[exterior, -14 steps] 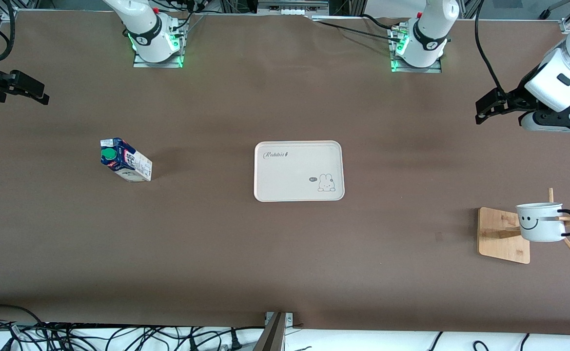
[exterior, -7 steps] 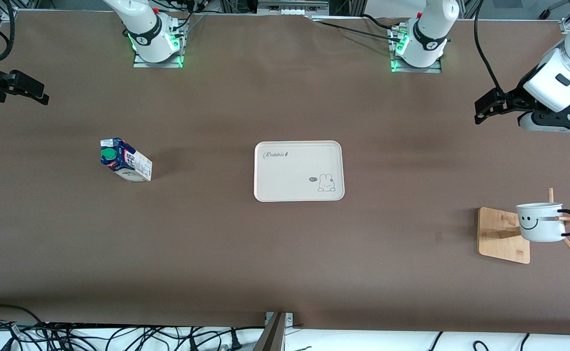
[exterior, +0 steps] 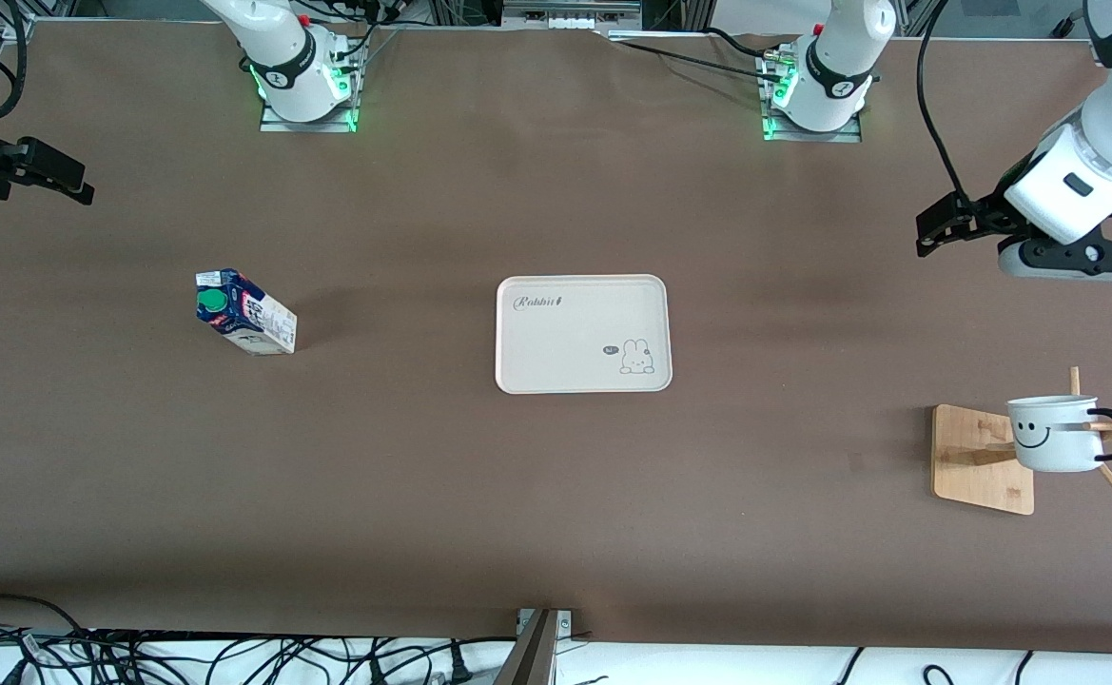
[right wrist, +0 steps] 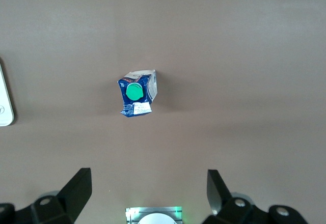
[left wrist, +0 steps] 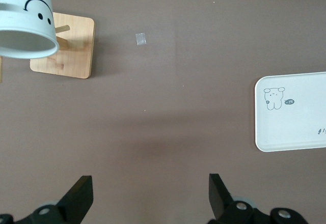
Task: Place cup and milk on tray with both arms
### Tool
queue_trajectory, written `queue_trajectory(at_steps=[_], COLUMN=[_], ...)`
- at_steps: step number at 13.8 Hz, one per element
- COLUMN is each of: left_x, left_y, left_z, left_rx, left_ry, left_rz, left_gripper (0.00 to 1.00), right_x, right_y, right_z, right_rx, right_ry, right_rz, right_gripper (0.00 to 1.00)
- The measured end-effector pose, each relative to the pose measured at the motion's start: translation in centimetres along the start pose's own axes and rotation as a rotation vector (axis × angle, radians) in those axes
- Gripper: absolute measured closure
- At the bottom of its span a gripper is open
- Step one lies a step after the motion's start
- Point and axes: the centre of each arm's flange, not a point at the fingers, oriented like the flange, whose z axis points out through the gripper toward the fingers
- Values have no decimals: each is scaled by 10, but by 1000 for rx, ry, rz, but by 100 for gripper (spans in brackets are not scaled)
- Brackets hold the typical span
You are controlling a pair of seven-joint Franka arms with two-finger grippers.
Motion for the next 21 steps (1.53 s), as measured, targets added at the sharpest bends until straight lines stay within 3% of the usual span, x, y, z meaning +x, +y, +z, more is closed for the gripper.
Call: queue_trajectory(at_steps=[4, 10, 13, 16, 21], left_x=[8, 13, 0, -15, -25], left_y=[-13, -63, -64, -65, -83], left_z=[19, 62, 73, 94, 110], left_rx=[-3, 4, 15, 32, 52], left_ry=[-10, 135, 180, 298, 445], left_rz=[-21, 12, 14, 10, -21], left_gripper=[0, 0, 0, 0, 0], right_x=[0, 4, 23, 57, 88], right_y=[0, 0, -1, -3, -24], right_z=[0, 4, 38, 112, 184], right_rx=[0, -1, -3, -7, -10], right_ry=[0, -3, -68, -180, -205], right_rz=[0, 0, -3, -4, -34], right_gripper=[0, 0, 0, 0, 0])
